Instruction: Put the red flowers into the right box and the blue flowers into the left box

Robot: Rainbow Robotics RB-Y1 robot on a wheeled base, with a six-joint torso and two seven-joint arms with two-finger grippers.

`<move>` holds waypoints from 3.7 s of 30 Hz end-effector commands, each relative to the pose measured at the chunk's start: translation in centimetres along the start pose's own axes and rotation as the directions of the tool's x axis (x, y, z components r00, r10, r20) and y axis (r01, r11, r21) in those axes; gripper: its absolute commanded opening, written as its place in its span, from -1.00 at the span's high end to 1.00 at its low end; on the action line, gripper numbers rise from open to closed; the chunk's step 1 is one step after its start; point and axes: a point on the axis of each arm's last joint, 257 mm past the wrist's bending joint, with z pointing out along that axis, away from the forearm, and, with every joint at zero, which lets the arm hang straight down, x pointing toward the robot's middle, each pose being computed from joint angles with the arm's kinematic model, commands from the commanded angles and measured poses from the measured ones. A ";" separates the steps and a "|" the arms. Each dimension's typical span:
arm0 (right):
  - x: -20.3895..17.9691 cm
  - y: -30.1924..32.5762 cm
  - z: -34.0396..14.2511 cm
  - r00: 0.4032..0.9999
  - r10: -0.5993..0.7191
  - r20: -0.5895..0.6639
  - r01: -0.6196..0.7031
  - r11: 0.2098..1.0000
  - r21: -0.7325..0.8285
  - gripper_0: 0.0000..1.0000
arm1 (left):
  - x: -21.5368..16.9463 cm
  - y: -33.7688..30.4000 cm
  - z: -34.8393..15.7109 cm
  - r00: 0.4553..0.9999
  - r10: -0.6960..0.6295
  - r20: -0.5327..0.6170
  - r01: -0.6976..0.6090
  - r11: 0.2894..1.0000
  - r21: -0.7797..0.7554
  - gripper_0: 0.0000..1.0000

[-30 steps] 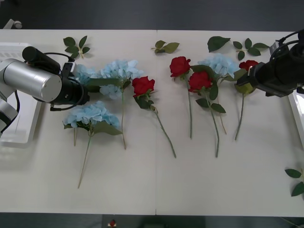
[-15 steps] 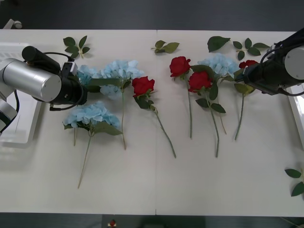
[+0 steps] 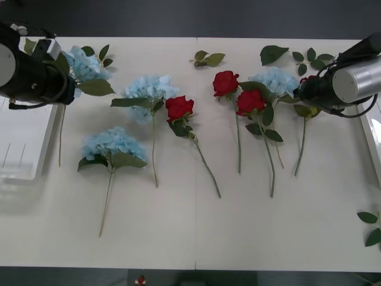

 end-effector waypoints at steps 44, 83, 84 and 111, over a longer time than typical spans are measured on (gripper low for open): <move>-1.2 0.3 3.3 0.997 -0.023 0.068 0.019 0.998 0.055 1.00 | 1.3 26.5 -5.7 0.992 -0.051 0.114 0.078 0.966 -0.247 0.90; -11.5 -24.9 -12.5 0.819 -0.573 -0.031 0.564 0.794 0.228 1.00 | 2.7 2.4 -0.5 0.981 0.194 -0.019 -0.190 0.976 0.108 -1.00; -11.3 -25.6 -12.5 0.822 -0.568 -0.033 0.559 0.795 0.234 1.00 | 3.2 1.7 0.0 0.985 0.172 -0.025 -0.168 0.978 0.121 -1.00; -12.7 -27.3 -10.3 0.867 -0.493 0.066 0.453 0.837 0.306 0.97 | 12.8 -3.2 1.0 0.992 0.122 0.030 -0.123 0.992 0.023 -1.00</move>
